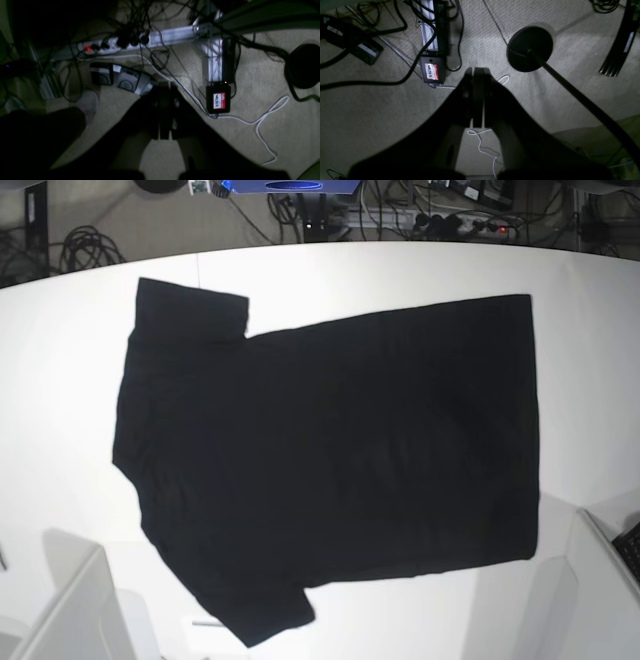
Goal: Fold the T-shirt properly
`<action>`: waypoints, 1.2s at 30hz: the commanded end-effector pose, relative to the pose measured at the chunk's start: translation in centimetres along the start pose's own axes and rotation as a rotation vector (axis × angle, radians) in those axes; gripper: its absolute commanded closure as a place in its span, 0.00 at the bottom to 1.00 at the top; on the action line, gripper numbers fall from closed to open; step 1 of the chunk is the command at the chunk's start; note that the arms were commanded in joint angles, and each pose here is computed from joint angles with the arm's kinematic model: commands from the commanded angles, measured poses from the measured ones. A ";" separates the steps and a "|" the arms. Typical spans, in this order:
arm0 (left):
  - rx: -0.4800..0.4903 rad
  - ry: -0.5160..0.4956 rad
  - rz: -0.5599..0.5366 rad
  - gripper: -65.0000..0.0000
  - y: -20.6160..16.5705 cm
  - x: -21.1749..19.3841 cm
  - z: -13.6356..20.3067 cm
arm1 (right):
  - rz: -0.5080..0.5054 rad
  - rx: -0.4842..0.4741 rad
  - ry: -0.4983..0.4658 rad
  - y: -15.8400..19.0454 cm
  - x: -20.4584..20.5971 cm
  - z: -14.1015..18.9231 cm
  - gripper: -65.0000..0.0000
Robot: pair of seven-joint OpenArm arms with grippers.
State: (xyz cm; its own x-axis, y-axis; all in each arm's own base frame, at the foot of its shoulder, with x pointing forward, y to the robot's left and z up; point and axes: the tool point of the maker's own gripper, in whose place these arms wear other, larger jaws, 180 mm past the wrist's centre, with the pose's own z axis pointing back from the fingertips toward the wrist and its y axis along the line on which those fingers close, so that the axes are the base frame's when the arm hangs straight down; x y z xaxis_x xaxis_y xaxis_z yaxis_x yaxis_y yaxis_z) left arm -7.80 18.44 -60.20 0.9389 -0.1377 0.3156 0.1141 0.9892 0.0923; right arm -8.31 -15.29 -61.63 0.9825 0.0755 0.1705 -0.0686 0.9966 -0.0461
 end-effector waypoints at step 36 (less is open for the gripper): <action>0.074 -0.421 -0.068 1.00 4.1 11.5 15.8 | -0.077 -0.229 -0.253 -8.5 9.5 15.4 1.00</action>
State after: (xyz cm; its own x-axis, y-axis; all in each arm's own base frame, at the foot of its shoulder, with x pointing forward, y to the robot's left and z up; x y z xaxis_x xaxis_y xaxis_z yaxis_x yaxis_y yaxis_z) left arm -1.12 19.95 -41.82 0.7163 -0.2222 0.6615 0.1328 0.9740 0.1834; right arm -0.95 -22.25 -44.98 0.9126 0.0280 0.4078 0.0717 0.9712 -0.2271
